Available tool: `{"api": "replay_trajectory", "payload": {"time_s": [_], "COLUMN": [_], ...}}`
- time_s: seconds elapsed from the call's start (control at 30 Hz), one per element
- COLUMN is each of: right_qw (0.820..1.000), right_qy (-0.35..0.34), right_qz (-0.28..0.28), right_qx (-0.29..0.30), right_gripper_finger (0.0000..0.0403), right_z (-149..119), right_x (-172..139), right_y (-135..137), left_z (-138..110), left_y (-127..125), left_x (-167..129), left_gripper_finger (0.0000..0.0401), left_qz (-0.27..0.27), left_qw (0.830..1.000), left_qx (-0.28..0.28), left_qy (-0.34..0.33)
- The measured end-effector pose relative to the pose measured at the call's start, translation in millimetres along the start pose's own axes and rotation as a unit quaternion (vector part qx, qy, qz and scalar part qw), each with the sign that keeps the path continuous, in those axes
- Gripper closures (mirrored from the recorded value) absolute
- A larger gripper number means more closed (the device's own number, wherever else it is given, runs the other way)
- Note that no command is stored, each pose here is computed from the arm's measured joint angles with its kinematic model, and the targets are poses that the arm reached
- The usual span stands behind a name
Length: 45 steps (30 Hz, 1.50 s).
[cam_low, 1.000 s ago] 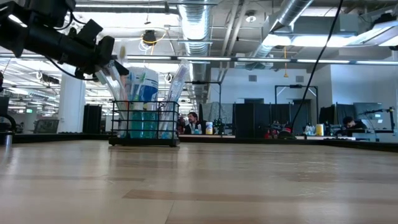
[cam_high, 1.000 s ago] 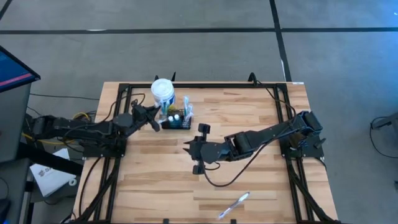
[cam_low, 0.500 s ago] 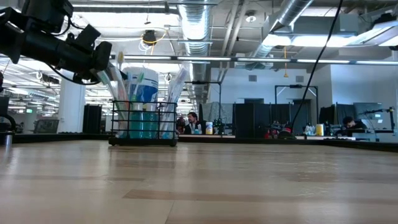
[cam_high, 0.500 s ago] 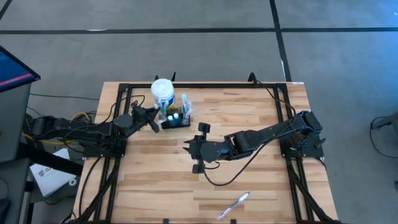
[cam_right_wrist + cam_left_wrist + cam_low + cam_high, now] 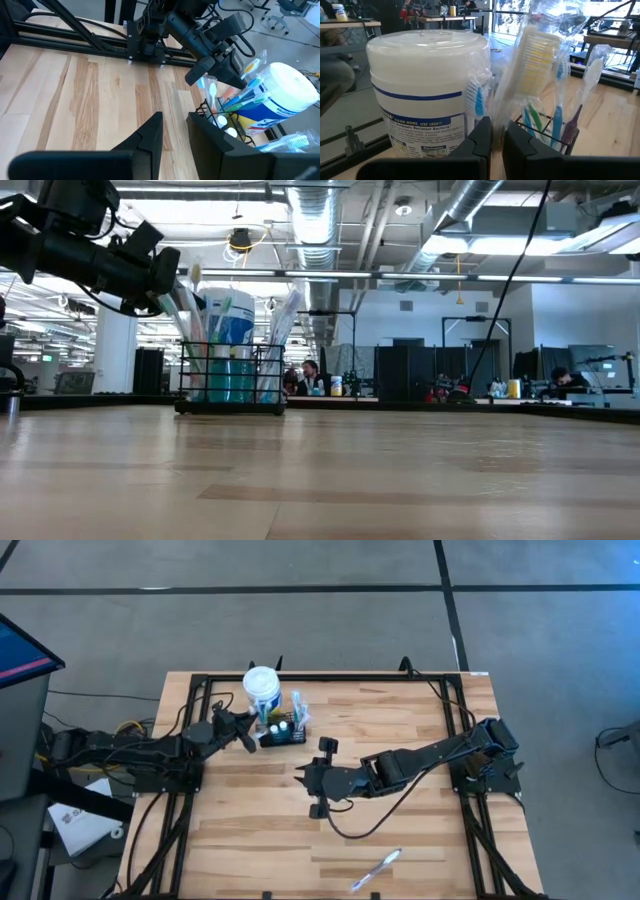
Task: Pick & Place toothbrushing station
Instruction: Put the orange toothbrush into the wire organizer
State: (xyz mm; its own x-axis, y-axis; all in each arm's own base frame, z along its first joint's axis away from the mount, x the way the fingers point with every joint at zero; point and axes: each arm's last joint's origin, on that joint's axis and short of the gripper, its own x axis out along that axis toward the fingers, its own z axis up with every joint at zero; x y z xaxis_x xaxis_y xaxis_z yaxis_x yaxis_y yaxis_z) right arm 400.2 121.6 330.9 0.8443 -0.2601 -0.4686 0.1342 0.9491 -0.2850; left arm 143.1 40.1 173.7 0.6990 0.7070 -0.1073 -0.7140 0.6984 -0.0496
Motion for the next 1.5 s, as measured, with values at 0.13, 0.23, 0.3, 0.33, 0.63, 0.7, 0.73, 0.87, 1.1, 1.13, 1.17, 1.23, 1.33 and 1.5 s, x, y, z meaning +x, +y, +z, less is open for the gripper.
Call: {"api": "replay_trajectory", "payload": {"time_s": [0.13, 0.23, 0.3, 0.33, 0.63, 0.7, 0.73, 0.87, 1.1, 1.13, 1.17, 1.23, 1.33, 1.5], "right_qw": [1.000, 1.000, 1.000, 1.000, 1.000, 1.000, 1.000, 1.000, 1.000, 1.000, 1.000, 1.000, 1.000, 1.000], "right_qy": [0.000, 0.000, 0.000, 0.000, 0.000, 0.000, 0.000, 0.000, 0.000, 0.000, 0.000, 0.000, 0.000, 0.000], "right_qz": [0.000, 0.000, 0.000, 0.000, 0.000, 0.000, 0.000, 0.000, 0.000, 0.000, 0.000, 0.000, 0.000, 0.000], "right_qx": [0.000, 0.000, 0.000, 0.000, 0.000, 0.000, 0.000, 0.000, 0.000, 0.000, 0.000, 0.000, 0.000, 0.000], "right_gripper_finger": [0.0321, 0.0321, 0.0321, 0.0321, 0.0321, 0.0321, 0.0321, 0.0321, 0.0321, 0.0321, 0.0321, 0.0321, 0.0321, 0.0321], "right_z": [0, 0, 0, 0, 0, 0, 0, 0, 0, 0, 0, 0, 0, 0], "right_x": [0, 0, 0, 0, 0, 0, 0, 0, 0, 0, 0, 0, 0, 0], "right_y": [0, 0, 0, 0, 0, 0, 0, 0, 0, 0, 0, 0, 0, 0], "left_z": [-2, -10, -15, -17, -22, -22, -22, -22, -21, -21, -20, -19, -19, -17], "left_y": [1, 2, 4, 4, 6, 6, 7, 7, 7, 7, 6, 6, 6, 6], "left_x": [0, -2, -3, -3, -5, -5, -5, -5, -5, -5, -5, -5, -5, -5], "left_gripper_finger": [0.0388, 0.0388, 0.0388, 0.0388, 0.0376, 0.0373, 0.0371, 0.0362, 0.0344, 0.0339, 0.0334, 0.0324, 0.0311, 0.0296], "left_qz": [0.000, -0.001, -0.001, -0.001, 0.002, 0.005, 0.007, 0.011, 0.011, 0.011, 0.011, 0.010, 0.010, 0.011], "left_qw": [1.000, 1.000, 1.000, 1.000, 1.000, 1.000, 1.000, 1.000, 1.000, 1.000, 1.000, 1.000, 1.000, 1.000], "left_qx": [0.002, 0.005, 0.006, 0.008, 0.009, 0.010, 0.011, 0.009, 0.005, 0.003, 0.002, -0.002, -0.003, 0.009], "left_qy": [0.002, 0.010, 0.016, 0.018, 0.017, 0.017, 0.016, 0.016, 0.010, 0.008, 0.005, 0.001, -0.001, -0.005]}}
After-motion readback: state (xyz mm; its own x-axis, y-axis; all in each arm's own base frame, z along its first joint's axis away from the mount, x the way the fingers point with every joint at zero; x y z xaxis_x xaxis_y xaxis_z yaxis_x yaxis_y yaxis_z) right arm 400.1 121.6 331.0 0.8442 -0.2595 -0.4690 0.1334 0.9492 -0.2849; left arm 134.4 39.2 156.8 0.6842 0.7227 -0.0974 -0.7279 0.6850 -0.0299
